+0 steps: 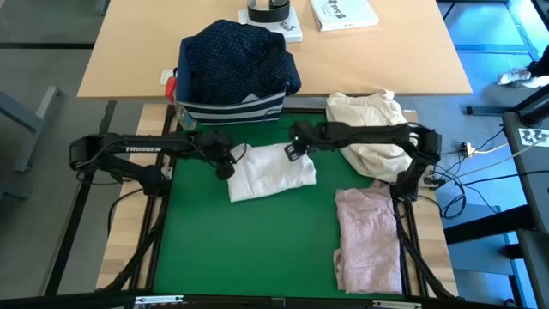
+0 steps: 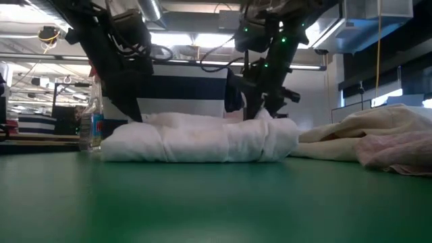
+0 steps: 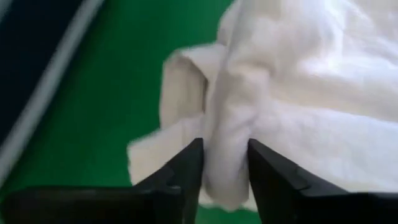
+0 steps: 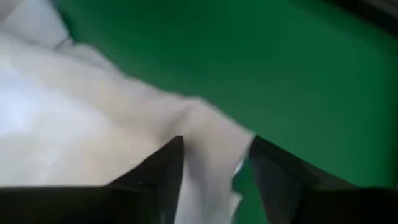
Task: Fold laundry
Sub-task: Fold the white polo shirt
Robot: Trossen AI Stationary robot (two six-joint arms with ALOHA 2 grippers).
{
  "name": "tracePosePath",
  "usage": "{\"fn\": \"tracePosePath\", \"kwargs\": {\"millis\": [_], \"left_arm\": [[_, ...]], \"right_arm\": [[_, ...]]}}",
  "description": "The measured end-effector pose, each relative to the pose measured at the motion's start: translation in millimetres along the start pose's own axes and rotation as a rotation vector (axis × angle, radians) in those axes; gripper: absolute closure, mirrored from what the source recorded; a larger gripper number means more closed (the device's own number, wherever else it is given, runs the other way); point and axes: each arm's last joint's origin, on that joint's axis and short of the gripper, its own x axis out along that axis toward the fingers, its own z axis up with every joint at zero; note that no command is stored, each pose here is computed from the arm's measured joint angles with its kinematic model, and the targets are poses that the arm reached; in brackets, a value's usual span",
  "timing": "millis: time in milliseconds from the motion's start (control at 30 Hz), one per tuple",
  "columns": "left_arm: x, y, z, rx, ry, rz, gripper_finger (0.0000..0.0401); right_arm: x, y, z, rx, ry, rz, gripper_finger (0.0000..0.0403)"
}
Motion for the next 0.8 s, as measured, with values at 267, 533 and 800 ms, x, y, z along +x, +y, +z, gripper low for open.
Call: {"fn": "tracePosePath", "kwargs": {"millis": [267, 533, 800], "left_arm": [[-53, 2, 29, -0.203, -0.093, -0.074, 0.0254], [-74, -25, 38, -0.188, -0.311, -0.313, 0.0253], [-5, -40, -4, -0.208, -0.171, -0.209, 0.0253]], "right_arm": [[-24, -16, 21, -0.17, -0.027, 0.118, 0.017], [-28, 19, 8, -0.398, -0.162, 0.394, 0.0169], [34, 25, -30, -0.401, -0.22, 0.49, 0.0169]]}}
